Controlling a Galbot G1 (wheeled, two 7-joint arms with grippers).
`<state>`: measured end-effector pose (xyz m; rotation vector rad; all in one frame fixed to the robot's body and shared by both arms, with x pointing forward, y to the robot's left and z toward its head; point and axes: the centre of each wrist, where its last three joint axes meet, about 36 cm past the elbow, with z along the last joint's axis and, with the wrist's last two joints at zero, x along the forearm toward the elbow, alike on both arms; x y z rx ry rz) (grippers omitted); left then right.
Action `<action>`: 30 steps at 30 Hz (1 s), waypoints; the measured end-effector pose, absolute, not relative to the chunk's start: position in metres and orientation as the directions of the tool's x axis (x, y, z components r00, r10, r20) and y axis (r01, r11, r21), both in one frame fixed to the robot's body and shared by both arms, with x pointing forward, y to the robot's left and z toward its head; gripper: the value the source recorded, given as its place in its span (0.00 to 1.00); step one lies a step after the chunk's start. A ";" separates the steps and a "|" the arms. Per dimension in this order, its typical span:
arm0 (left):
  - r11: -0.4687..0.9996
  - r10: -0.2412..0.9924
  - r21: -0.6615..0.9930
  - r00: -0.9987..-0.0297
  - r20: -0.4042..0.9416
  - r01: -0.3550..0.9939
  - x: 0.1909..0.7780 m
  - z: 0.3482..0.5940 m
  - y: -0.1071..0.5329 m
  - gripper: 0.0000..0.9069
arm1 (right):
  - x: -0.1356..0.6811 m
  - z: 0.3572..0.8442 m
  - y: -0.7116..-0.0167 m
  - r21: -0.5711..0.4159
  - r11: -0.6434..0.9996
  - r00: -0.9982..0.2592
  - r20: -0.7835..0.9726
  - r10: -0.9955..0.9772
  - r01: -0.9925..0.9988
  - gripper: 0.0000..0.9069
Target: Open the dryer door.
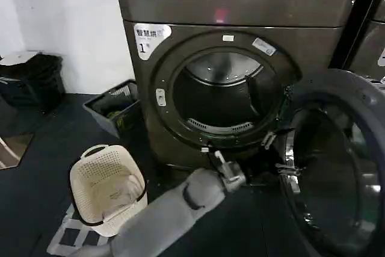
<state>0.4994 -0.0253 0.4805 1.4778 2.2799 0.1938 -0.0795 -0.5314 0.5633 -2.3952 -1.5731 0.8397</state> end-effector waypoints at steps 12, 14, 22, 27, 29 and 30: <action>0.486 0.869 0.291 -0.419 -0.264 0.824 0.505 0.479 -0.065 1.00 | -0.086 0.572 -0.530 -0.360 -0.484 0.320 -0.428 0.846 0.798 1.00; 0.496 0.863 0.282 -0.430 -0.264 0.821 0.507 0.480 -0.071 1.00 | -0.085 0.573 -0.529 -0.358 -0.481 0.316 -0.430 0.846 0.800 1.00; 0.558 0.826 0.232 -0.507 -0.247 0.797 0.521 0.481 -0.087 1.00 | -0.081 0.571 -0.529 -0.357 -0.475 0.303 -0.440 0.845 0.804 1.00; 0.565 0.823 0.229 -0.519 -0.233 0.793 0.526 0.478 -0.084 1.00 | -0.079 0.571 -0.528 -0.356 -0.467 0.296 -0.439 0.848 0.810 1.00; 0.559 0.826 0.225 -0.514 -0.230 0.798 0.525 0.477 -0.085 1.00 | -0.079 0.571 -0.528 -0.354 -0.462 0.292 -0.437 0.850 0.813 1.00; 0.557 0.828 0.224 -0.512 -0.230 0.800 0.524 0.476 -0.085 1.00 | -0.079 0.571 -0.528 -0.355 -0.459 0.290 -0.437 0.852 0.815 1.00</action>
